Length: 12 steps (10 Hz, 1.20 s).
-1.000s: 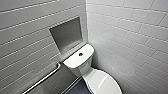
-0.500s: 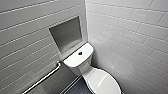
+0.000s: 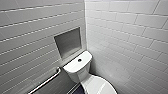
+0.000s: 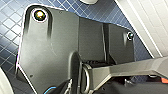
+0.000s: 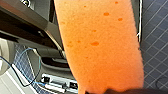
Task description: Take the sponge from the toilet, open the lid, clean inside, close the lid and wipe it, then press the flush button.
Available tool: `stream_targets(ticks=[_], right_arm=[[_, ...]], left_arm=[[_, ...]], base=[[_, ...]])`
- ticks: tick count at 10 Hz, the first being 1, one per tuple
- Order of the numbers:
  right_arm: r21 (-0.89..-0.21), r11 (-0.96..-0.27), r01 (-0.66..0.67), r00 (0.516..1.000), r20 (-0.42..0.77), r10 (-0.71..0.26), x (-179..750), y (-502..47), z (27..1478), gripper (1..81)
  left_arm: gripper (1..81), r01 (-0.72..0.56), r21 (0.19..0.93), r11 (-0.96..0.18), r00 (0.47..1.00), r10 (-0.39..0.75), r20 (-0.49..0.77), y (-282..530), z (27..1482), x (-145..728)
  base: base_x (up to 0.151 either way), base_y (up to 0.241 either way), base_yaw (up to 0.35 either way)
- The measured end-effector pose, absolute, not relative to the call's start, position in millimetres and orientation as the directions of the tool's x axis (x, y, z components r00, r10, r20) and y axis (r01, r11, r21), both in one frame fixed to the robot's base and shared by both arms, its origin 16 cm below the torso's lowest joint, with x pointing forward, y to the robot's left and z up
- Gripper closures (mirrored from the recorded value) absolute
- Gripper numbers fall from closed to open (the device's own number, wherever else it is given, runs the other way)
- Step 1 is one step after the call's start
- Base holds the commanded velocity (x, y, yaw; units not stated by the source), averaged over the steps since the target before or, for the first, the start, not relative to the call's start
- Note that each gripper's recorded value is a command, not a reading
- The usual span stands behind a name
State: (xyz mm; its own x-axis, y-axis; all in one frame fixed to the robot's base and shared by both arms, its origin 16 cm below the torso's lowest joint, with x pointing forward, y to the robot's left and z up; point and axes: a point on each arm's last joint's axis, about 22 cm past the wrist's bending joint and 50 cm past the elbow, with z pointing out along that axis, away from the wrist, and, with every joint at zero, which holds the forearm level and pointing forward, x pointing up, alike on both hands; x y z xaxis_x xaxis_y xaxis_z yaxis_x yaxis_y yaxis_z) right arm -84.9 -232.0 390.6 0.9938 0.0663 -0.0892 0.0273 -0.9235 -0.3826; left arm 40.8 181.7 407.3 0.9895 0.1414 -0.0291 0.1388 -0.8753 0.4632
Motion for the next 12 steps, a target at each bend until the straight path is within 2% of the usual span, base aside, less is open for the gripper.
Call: stream_targets(ticks=[4,7,9,12], right_arm=[[-0.39,-0.921,0.011,0.988,-0.139,0.071,-127.0,-213.7,406.3,81.1],[-0.36,-0.933,0.017,0.983,-0.163,0.081,-157.1,-216.3,411.4,81.1],[-0.327,-0.944,0.039,0.986,-0.141,0.089,-159.1,-220.5,408.5,81.1],[-0.337,-0.94,0.047,0.991,-0.104,0.087,-162.2,-208.9,412.2,81.1]], left_arm=[[1.0,0.16,0.449,-0.879,0.987,0.138,-0.081,183.3,418.3,-1.9],[1.0,0.174,0.412,-0.894,0.984,0.139,-0.114,185.5,417.1,-34.0],[1.0,0.169,0.407,-0.897,0.985,0.139,-0.102,180.8,419.1,-39.9],[1.0,0.16,0.417,-0.895,0.987,0.139,-0.08,175.2,427.2,-52.3]], base=[[0.0,0.0,0.0],[0.0,0.0,0.0],[0.0,0.0,0.0],[0.0,0.0,0.0]])
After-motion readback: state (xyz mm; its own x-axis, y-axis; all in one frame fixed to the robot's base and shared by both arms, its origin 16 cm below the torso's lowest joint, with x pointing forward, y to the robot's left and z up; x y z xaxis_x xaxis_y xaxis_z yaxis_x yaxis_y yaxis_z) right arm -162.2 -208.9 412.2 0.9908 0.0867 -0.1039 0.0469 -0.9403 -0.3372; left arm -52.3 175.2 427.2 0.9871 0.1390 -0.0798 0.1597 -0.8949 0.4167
